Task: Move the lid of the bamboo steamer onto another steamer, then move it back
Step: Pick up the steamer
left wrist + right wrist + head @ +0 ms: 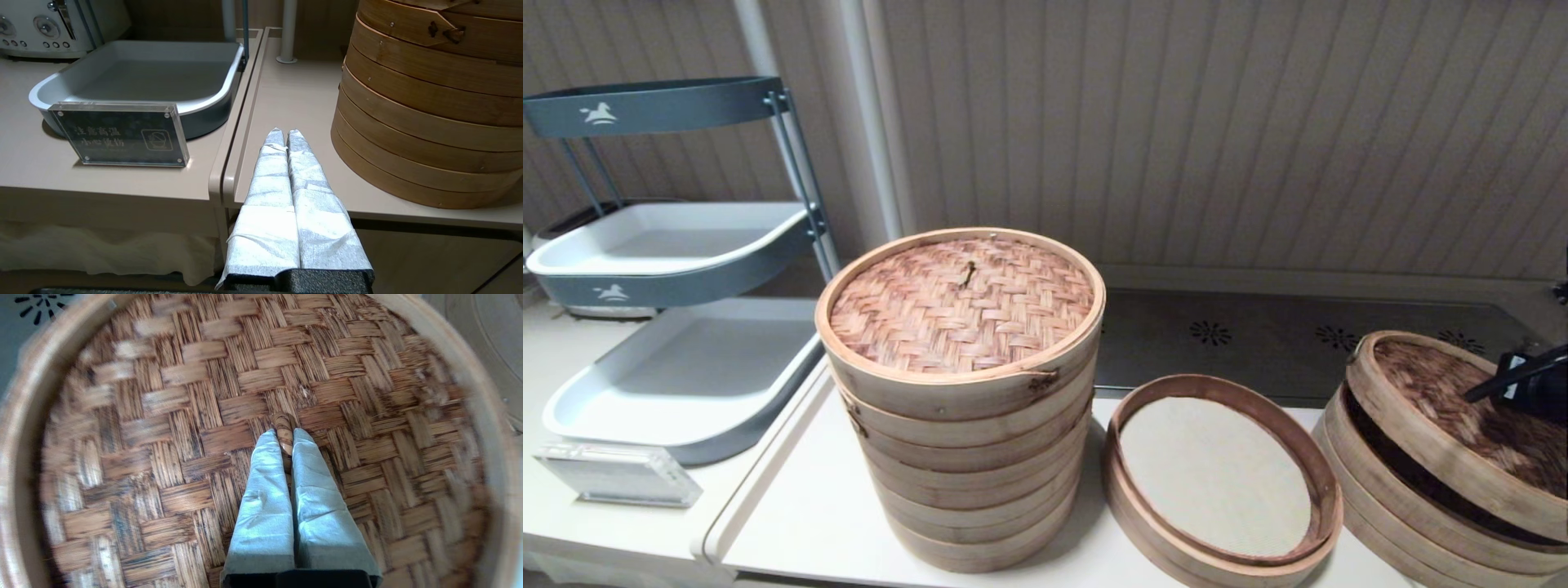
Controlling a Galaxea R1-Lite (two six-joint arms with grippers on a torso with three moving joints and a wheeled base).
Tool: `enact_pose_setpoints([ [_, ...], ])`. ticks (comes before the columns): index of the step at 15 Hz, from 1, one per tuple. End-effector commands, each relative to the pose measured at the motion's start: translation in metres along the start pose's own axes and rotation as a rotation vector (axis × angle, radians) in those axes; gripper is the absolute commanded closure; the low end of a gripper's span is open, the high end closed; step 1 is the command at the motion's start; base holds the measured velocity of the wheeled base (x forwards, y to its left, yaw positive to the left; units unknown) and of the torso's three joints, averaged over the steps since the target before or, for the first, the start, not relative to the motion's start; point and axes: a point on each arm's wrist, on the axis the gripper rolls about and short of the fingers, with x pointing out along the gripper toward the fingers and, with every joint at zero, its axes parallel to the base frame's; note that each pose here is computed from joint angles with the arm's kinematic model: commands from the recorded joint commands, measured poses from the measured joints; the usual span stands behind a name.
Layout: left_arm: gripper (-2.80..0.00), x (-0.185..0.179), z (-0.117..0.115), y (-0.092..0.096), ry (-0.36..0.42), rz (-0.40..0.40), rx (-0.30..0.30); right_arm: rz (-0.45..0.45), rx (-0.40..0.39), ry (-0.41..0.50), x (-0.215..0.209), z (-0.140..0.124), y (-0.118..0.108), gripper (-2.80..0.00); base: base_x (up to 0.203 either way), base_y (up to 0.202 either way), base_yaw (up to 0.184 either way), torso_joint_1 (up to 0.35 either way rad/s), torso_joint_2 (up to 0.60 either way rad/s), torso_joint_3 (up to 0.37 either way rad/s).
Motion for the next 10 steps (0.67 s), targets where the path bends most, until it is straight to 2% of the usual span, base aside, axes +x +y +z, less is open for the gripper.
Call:
enact_pose_setpoints([
  [1, 0.00, 0.001, -0.007, 0.000, 0.022, -0.001, 0.000, 0.006, 0.000, -0.027, -0.007, 0.003, 0.001, 0.00, 0.000, 0.000, 0.000, 0.000, 0.00, 0.000],
  [10, 0.00, 0.001, -0.007, 0.000, 0.022, 0.000, 0.000, 0.073, -0.038, -0.090, -0.037, 0.005, 0.019, 0.00, 0.000, 0.000, 0.000, 0.000, 0.00, 0.000],
])
